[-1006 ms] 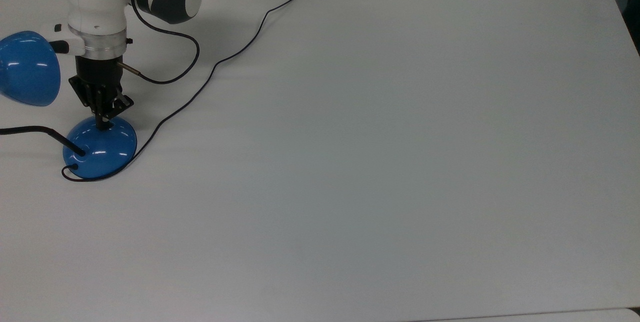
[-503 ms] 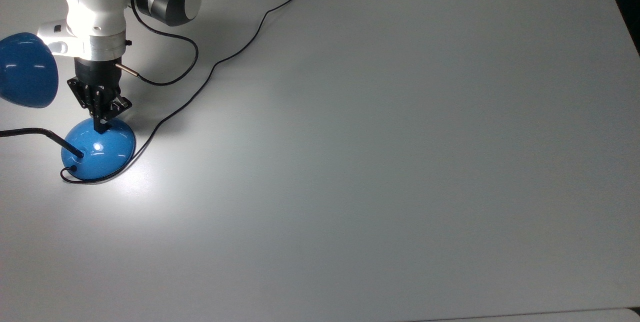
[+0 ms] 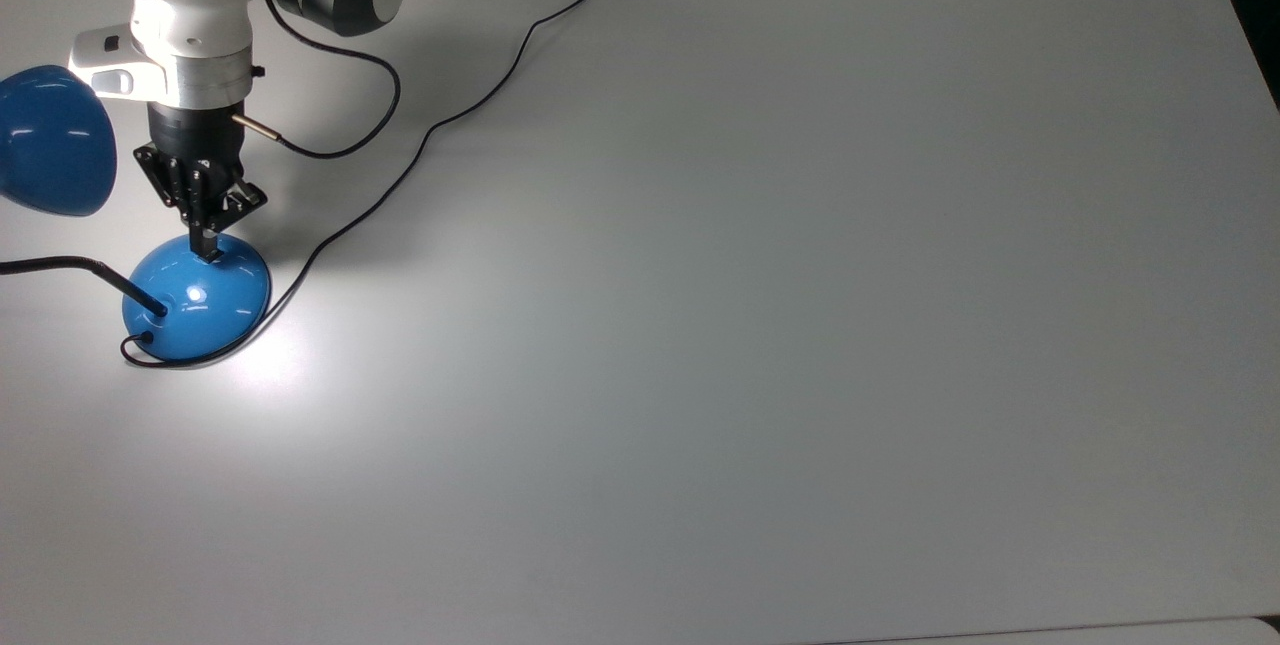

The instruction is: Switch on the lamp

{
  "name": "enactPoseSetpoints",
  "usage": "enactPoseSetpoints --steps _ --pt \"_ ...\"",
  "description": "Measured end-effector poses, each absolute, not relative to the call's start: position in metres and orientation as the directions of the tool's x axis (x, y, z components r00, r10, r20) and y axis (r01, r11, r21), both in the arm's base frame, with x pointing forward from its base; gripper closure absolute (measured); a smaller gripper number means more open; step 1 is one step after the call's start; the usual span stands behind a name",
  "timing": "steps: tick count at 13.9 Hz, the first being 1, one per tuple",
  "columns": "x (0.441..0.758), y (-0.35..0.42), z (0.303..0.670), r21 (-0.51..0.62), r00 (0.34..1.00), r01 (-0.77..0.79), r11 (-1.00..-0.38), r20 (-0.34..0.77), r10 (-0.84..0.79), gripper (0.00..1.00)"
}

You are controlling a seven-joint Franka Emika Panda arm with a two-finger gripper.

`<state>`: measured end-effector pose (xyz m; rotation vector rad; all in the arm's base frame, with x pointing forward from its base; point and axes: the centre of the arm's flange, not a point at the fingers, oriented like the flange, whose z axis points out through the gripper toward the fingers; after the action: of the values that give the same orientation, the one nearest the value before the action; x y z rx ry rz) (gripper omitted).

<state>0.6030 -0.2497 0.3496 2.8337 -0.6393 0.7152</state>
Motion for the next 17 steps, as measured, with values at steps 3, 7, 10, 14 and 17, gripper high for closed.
enactPoseSetpoints --steps 3,7,10,14,17 --pt "0.607 -0.216 0.362 0.051 0.841 -0.407 -0.912 0.41 -0.353 0.99" --pt "0.611 -0.149 0.372 0.074 0.912 -0.337 -0.939 0.276 -0.305 0.99" --pt "0.609 -0.1 0.39 0.094 0.947 -0.276 -0.957 0.194 -0.254 0.99" --pt "0.596 -0.03 0.45 0.118 0.978 -0.181 -0.976 0.128 -0.166 0.99" --pt "0.577 0.015 0.495 0.134 0.996 -0.074 -0.988 0.052 -0.067 0.99"
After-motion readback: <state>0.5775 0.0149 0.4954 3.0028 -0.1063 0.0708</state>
